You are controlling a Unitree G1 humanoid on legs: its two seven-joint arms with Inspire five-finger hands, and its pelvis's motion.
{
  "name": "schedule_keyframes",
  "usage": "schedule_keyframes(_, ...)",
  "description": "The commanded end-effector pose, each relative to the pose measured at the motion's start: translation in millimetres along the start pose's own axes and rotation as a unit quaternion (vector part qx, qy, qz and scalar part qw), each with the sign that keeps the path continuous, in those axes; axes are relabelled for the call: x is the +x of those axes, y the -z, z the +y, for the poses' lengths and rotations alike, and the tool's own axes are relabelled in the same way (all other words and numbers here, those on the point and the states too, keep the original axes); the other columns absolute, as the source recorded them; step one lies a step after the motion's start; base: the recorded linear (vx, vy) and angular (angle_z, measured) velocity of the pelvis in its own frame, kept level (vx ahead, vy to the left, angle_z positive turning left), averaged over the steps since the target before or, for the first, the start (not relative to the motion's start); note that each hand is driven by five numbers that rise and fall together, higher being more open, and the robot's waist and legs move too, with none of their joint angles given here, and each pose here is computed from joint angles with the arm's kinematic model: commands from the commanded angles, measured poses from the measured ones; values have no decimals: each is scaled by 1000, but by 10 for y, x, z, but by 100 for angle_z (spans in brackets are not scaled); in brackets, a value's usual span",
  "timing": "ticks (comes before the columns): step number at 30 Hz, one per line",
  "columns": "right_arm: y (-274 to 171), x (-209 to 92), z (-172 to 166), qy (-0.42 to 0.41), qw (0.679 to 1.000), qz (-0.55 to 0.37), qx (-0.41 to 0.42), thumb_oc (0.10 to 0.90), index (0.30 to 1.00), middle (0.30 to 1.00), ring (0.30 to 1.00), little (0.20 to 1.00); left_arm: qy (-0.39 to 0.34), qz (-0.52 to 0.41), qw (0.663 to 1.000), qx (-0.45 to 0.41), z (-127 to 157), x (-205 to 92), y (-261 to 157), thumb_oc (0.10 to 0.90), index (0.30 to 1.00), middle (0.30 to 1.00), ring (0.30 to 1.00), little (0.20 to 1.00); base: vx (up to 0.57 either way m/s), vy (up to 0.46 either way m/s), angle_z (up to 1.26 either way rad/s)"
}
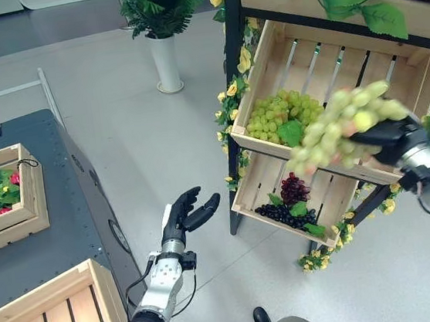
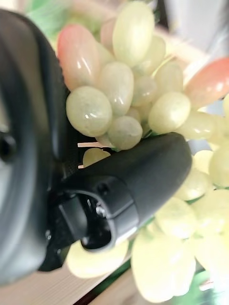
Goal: Pick up the fruits from the basket on one side to the basket on the other side
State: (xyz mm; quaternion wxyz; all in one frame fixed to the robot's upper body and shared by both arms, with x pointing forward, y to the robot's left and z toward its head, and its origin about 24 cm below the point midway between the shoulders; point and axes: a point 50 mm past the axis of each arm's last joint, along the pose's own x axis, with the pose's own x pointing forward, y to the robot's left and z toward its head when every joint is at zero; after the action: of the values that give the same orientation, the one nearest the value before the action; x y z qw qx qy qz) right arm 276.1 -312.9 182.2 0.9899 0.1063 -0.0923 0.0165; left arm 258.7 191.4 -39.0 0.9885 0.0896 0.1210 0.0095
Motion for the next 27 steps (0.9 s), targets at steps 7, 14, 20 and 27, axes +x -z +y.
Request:
schedule_keyframes(7,-1347,116,-347,109,959,-245,-96,400,300,300,300,300,22,-79,996,26,57,90,-272,800,900,900,900,900,0,0,0)
schedule_keyframes(14,-1383,231,-414,128,959,-211,-139,400,300,300,300,300,33,-83,995,35,47,101,-292,800,900,900,900,900,7,-14,3)
schedule_keyframes(20,-1095,428,-336,101,976,-143,-132,400,300,300,300,300,38,-86,995,38,19,148,-353,800,900,900,900,900,4,-2,3)
schedule_keyframes(27,-768,568,-264,75,982,-70,-158,400,300,300,300,300,47,-78,995,37,-9,155,-328,800,900,900,900,900,5,1,0)
